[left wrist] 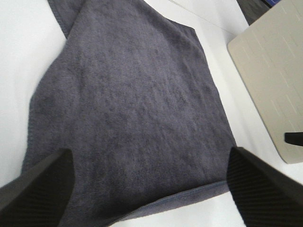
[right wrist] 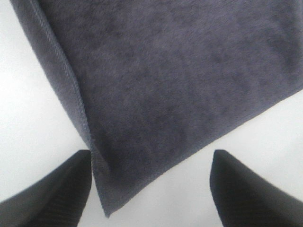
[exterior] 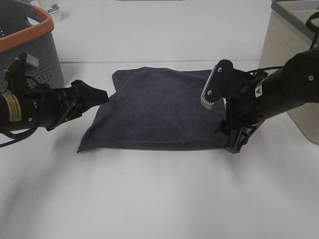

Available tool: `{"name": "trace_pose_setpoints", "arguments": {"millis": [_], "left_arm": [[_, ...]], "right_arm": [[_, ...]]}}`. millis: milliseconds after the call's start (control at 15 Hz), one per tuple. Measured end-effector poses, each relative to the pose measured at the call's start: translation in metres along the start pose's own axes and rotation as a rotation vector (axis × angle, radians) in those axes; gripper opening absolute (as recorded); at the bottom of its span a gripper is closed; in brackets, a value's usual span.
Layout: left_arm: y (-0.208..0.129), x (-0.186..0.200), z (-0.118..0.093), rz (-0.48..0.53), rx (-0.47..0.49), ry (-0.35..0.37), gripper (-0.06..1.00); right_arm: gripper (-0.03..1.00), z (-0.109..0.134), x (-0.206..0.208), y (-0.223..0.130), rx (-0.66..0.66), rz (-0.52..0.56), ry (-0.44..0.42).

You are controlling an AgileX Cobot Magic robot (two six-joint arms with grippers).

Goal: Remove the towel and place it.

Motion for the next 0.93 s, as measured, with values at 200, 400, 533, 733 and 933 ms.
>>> {"name": "trace_pose_setpoints", "arguments": {"millis": [200, 400, 533, 733, 933], "left_arm": [[0.036, 0.019, -0.007, -0.029, -0.118, 0.164, 0.82], [0.087, 0.031, -0.020, -0.096, -0.265, 0.296, 0.82], [0.119, 0.036, -0.026, -0.146, -0.328, 0.386, 0.81], [0.164, 0.050, -0.037, -0.211, -0.441, 0.515, 0.81], [0.188, 0.063, -0.046, -0.177, -0.507, 0.613, 0.81]], "right_arm": [[0.70, -0.016, 0.030, 0.019, -0.091, -0.117, -0.085], [0.70, -0.032, 0.049, 0.036, -0.223, -0.212, -0.139], [0.70, -0.049, 0.060, 0.054, -0.315, -0.280, -0.170], [0.70, -0.078, 0.084, 0.086, -0.444, -0.360, -0.189], [0.70, -0.101, 0.109, 0.108, -0.492, -0.340, -0.180]]}}
Point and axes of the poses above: a point on each arm's last joint axis where the gripper is mounted, x pointing back along that axis away from the gripper, z along the wrist's bending axis when the last joint is at zero, y = z × x, the point moved 4 cm from there along -x, pointing out along that axis toward the gripper, and after that the axes turned 1 degree about -x, right-handed, at the moved point
